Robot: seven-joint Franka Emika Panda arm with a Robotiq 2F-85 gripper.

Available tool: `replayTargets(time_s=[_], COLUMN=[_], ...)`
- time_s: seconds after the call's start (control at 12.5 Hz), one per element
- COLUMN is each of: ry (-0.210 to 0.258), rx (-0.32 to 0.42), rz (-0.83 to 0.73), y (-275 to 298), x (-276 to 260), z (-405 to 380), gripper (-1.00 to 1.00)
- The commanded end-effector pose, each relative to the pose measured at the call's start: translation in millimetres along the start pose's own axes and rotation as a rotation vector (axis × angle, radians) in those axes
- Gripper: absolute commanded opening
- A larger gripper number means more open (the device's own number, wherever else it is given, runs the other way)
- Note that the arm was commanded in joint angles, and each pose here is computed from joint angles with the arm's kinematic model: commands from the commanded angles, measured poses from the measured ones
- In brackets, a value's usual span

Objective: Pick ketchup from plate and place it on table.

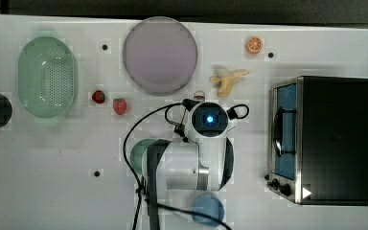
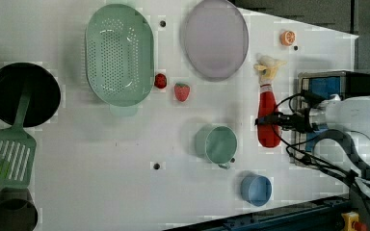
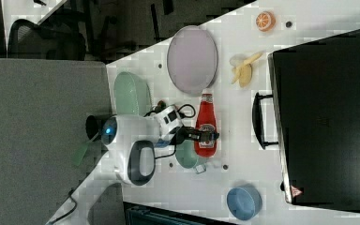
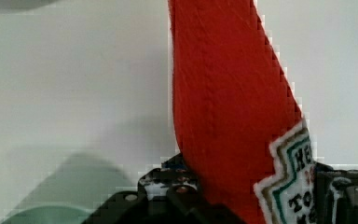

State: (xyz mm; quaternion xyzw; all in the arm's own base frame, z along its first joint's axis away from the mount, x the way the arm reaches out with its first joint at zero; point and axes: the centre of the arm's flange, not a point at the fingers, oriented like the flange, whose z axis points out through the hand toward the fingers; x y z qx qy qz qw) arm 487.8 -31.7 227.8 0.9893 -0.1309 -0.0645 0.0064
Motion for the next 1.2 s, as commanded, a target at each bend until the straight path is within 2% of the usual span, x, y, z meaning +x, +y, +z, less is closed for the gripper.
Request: replayTargets(time_s=[0.08,0.24,0.32,0.48,0.64,0.8,0.88,1.04,1.2], ry=[0.029,0.058,0.071,0.110,0.192,0.265,0.269,0.225,0.169], rx=[0.016,0.024,0.025,0.025,0.035,0.052,0.058,0.049,0.020], rz=[-0.018,-0.023,-0.023,-0.020,0.027,0.140,0.226,0.391,0.463], y=[0,-4,-5,-5,-5,-4,-3,-1,-1], x=[9,12,13,14,18,18,15,4,-10], z=[11,11,3,-22,-70,-131,-159,-209,-258], gripper=[0.43,0.86,1.00,1.00,1.00,1.00,1.00,1.00,1.00])
